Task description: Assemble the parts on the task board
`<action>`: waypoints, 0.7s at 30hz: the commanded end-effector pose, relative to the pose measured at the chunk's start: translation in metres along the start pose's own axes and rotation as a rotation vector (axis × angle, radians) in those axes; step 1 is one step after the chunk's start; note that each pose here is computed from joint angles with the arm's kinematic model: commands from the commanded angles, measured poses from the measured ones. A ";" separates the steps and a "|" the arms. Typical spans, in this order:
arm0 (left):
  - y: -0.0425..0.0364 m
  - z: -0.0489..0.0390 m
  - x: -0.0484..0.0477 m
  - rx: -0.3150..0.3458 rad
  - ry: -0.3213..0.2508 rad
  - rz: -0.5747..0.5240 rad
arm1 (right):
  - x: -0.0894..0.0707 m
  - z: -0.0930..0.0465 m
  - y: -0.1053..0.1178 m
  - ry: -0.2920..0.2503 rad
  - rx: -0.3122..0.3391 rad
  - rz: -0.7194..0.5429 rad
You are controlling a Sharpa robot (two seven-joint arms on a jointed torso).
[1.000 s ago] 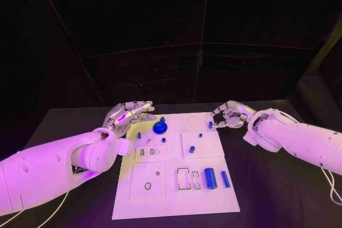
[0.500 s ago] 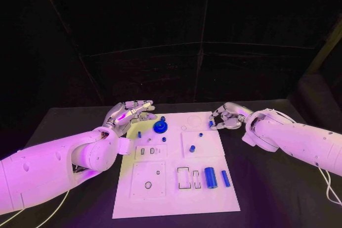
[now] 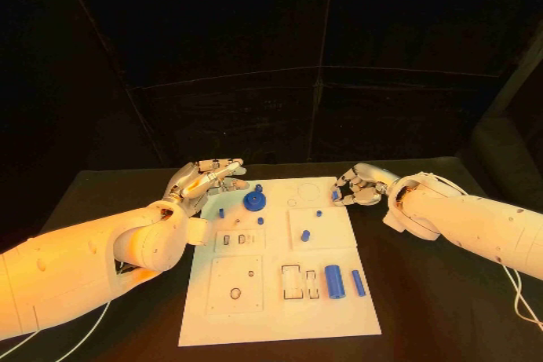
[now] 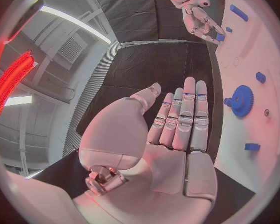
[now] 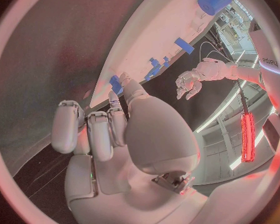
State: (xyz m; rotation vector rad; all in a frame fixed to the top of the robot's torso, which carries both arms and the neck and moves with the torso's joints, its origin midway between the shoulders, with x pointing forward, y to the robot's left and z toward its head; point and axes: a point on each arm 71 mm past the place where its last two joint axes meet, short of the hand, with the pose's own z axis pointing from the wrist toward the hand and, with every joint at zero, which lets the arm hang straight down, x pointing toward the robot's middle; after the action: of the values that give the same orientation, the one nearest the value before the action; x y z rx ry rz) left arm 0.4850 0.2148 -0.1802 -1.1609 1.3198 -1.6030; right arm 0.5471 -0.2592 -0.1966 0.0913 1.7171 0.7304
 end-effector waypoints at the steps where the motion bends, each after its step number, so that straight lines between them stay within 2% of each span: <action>1: -0.0011 0.0001 0.0015 0.010 0.016 -0.003 | 0.000 0.001 0.000 0.007 -0.002 -0.005; 21: -0.0012 0.0000 0.0009 0.009 0.015 -0.003 | 0.000 0.003 0.001 0.002 -0.002 -0.005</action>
State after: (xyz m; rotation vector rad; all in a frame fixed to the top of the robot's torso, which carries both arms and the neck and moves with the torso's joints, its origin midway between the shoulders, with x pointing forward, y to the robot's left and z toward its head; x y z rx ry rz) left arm 0.4850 0.2151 -0.1802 -1.1610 1.3196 -1.6026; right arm 0.5487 -0.2574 -0.1975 0.0896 1.7208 0.7263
